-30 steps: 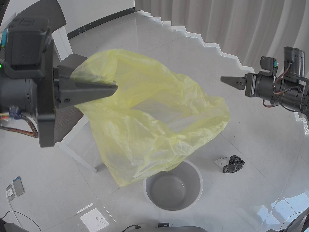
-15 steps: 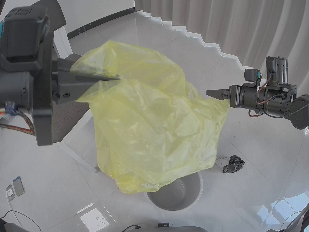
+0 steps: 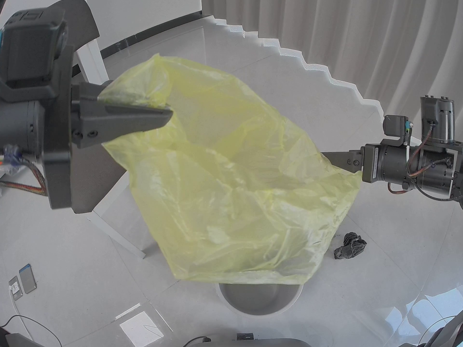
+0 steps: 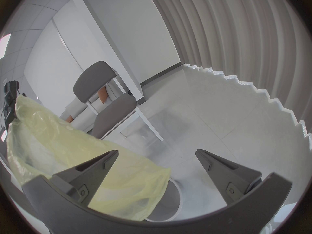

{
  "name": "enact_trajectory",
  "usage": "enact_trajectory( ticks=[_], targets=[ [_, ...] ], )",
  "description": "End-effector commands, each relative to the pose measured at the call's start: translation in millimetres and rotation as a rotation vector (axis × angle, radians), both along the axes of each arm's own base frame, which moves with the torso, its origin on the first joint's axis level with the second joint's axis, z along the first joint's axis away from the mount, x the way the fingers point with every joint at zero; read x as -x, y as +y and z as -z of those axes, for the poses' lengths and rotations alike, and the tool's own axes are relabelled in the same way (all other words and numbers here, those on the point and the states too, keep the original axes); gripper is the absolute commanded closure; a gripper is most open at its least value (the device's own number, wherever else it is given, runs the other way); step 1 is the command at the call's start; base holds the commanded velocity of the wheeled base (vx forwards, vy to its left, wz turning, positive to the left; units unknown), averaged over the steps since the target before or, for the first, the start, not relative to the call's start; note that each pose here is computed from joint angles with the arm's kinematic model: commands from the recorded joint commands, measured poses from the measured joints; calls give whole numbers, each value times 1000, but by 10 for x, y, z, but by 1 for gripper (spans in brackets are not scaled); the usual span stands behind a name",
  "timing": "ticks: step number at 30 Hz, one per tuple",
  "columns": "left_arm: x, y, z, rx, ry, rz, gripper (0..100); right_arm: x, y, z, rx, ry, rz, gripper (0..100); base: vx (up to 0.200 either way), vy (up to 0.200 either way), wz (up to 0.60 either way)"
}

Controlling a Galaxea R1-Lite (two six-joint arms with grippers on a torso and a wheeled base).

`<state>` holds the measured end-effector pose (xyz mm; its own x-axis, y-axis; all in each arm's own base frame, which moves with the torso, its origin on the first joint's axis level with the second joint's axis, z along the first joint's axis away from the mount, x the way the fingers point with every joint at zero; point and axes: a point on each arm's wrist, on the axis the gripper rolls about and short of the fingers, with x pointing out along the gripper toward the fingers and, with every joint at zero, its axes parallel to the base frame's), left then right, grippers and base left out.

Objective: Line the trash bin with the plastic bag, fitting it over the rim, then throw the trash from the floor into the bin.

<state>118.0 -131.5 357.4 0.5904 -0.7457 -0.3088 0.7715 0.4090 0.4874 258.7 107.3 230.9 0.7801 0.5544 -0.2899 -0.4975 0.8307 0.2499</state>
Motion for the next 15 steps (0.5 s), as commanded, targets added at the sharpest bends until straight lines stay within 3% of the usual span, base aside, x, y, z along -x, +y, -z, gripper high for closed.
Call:
enact_trajectory(
  ticks=[1, 5, 15],
  targets=[
    [19, 74, -38, 14, -14, -23, 100, 193, -60, -98, -13, -35, -6, 0, 0, 0, 0],
    [22, 157, -73, 30, -29, -55, 100, 384, -136, -51, -6, -31, -8, 0, 0, 0, 0],
    [54, 188, -183, 70, -62, -55, 100, 368, -57, 19, 1, -12, -37, 0, 0, 0, 0]
  ],
)
